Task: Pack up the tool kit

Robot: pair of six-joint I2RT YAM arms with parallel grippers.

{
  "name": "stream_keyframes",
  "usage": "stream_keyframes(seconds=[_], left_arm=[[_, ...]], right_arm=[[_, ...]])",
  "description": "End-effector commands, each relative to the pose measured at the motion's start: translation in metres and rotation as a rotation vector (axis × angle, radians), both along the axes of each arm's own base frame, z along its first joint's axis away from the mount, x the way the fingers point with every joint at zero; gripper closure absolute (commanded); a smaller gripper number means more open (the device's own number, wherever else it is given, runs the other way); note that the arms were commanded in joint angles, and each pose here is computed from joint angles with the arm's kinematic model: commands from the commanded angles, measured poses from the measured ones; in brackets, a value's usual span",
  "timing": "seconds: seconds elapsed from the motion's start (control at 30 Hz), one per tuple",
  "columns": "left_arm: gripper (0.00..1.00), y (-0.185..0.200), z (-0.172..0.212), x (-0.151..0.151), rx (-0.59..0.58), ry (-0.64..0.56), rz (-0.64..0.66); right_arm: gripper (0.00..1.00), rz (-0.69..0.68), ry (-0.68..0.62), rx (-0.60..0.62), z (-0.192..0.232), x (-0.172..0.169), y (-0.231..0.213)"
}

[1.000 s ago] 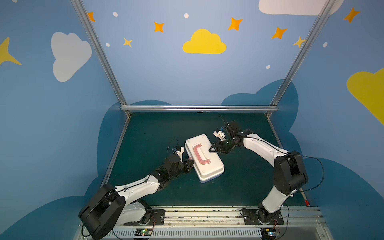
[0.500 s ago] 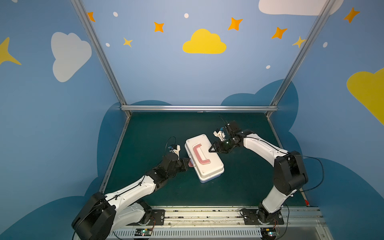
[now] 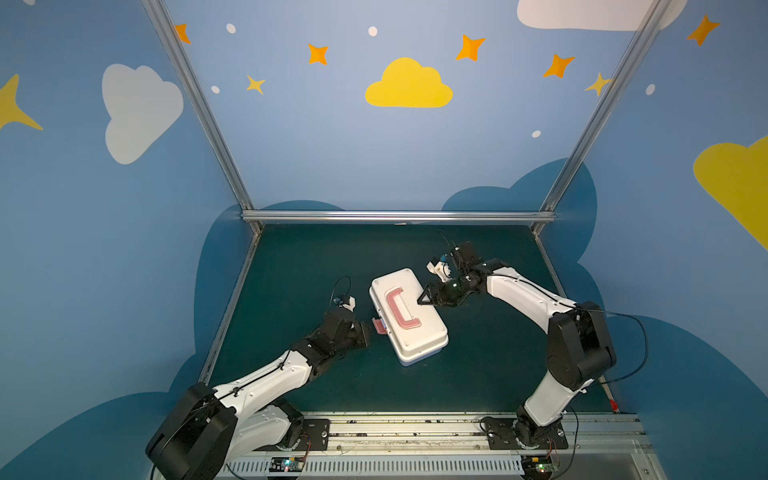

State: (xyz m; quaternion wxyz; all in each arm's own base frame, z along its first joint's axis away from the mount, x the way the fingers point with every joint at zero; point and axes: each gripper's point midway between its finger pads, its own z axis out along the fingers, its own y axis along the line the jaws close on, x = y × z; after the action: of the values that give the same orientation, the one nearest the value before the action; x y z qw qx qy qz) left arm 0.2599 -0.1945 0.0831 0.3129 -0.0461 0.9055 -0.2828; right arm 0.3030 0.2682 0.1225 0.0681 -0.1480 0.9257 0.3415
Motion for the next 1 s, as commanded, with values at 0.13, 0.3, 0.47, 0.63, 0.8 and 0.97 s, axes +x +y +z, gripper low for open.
stream_keyframes(seconds=[0.13, 0.3, 0.47, 0.63, 0.8, 0.97], left_arm=[[0.84, -0.023, 0.012, 0.005, -0.042, -0.031, -0.078], [0.84, -0.037, 0.021, 0.009, -0.069, -0.054, -0.110], [0.85, -0.047, 0.026, 0.013, -0.073, -0.063, -0.131], [0.86, -0.051, 0.027, 0.016, -0.064, -0.067, -0.144], [0.86, -0.053, 0.026, 0.016, -0.071, -0.060, -0.150], [0.87, -0.050, 0.026, 0.015, -0.065, -0.060, -0.138]], right_arm=[[0.47, 0.053, 0.209, -0.130, -0.054, -0.050, -0.006], [0.47, 0.051, 0.208, -0.130, -0.054, -0.050, -0.007], [0.47, 0.049, 0.208, -0.129, -0.055, -0.051, -0.008], [0.47, 0.043, 0.210, -0.127, -0.056, -0.052, -0.008], [0.47, 0.043, 0.210, -0.124, -0.055, -0.052, -0.008], [0.47, 0.043, 0.209, -0.119, -0.054, -0.052, -0.007]])
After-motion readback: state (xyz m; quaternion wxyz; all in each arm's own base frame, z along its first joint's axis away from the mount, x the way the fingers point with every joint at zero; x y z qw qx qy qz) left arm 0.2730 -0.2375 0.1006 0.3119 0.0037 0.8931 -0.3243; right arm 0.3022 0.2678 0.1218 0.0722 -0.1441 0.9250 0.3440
